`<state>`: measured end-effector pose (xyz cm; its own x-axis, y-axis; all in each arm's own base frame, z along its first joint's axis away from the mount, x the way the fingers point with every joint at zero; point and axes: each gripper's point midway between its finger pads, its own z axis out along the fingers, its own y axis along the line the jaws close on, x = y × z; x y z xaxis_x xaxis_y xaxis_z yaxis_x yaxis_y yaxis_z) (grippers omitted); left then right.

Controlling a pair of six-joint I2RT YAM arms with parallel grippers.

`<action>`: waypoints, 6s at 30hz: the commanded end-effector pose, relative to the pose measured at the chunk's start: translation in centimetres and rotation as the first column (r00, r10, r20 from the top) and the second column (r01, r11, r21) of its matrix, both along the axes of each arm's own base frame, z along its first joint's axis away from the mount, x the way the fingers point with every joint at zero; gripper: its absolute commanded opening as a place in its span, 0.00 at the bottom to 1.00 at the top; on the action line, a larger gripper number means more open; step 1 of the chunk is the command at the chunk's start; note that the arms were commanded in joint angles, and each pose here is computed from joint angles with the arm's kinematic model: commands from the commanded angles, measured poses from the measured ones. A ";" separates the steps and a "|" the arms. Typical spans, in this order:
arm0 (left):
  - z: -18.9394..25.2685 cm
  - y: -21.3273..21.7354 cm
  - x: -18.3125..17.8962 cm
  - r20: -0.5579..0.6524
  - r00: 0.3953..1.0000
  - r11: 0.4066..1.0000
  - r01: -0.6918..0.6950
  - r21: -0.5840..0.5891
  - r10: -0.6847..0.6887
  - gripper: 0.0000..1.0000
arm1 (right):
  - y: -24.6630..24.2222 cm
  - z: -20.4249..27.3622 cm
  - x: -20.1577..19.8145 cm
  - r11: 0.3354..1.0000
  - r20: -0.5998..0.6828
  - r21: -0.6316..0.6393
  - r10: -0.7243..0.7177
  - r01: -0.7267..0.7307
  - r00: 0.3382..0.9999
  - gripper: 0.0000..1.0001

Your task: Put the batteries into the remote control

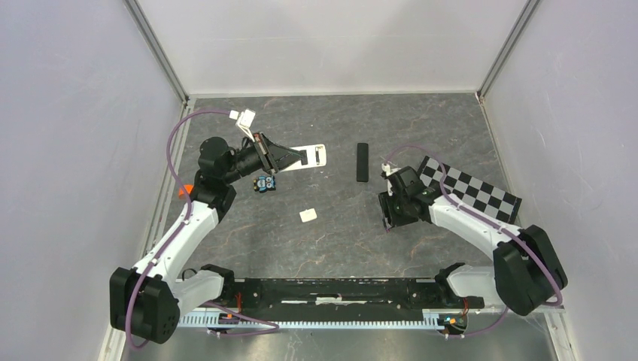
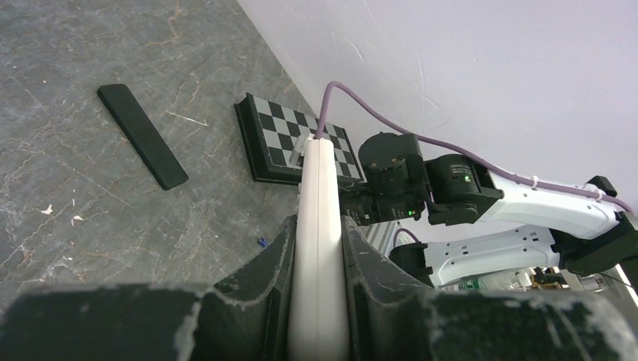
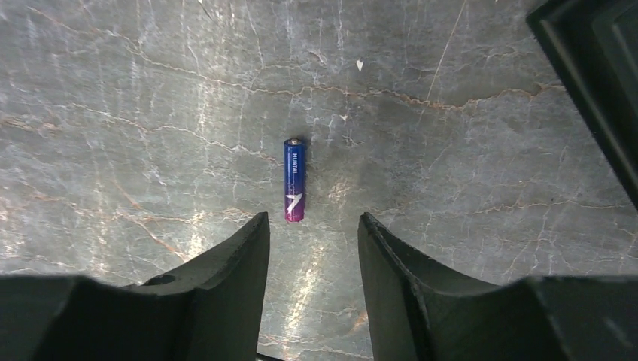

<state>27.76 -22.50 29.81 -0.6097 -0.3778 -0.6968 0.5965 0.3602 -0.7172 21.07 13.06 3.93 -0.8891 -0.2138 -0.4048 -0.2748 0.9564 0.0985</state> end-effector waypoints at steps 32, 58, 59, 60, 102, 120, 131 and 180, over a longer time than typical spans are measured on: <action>1.6 1.7 1.0 0.094 0.993 0.997 -0.072 -0.009 0.072 0.02 | 6.3 -1.3 2.5 0.857 0.133 -0.089 0.516 -0.508 0.846 0.00; 1.9 5.3 4.1 0.031 0.974 0.975 -0.222 -0.016 0.223 0.02 | 7.5 5.2 6.4 0.931 0.348 -0.143 0.364 -0.335 0.864 0.57; 1.8 5.4 4.1 0.029 0.974 0.974 -0.226 -0.014 0.226 0.02 | 6.8 5.2 7.0 0.961 0.352 -0.123 0.276 -0.249 0.894 0.59; 1.7 5.4 4.1 0.028 0.973 0.973 -0.228 -0.012 0.229 0.02 | 6.2 5.0 7.3 0.983 0.338 -0.091 0.180 -0.158 0.924 0.59; 0.0 6.0 3.0 0.001 0.965 0.965 -0.262 0.006 0.262 0.02 | 3.5 -3.0 6.3 0.946 0.017 0.077 -0.316 0.314 0.949 0.01; -0.2 5.9 3.1 -0.005 0.966 0.966 -0.259 0.011 0.259 0.02 | 3.4 -2.5 4.4 0.991 0.027 0.078 -0.114 0.111 0.993 0.00; 0.0 6.0 3.1 0.004 0.966 0.965 -0.260 0.016 0.260 0.02 | 1.6 -0.3 4.4 0.990 0.073 0.008 -0.140 0.140 0.987 0.01; 0.0 6.1 2.9 0.022 0.964 0.963 -0.265 0.035 0.265 0.02 | -0.5 -2.6 4.3 0.632 -0.077 -0.050 -0.775 0.773 0.628 0.39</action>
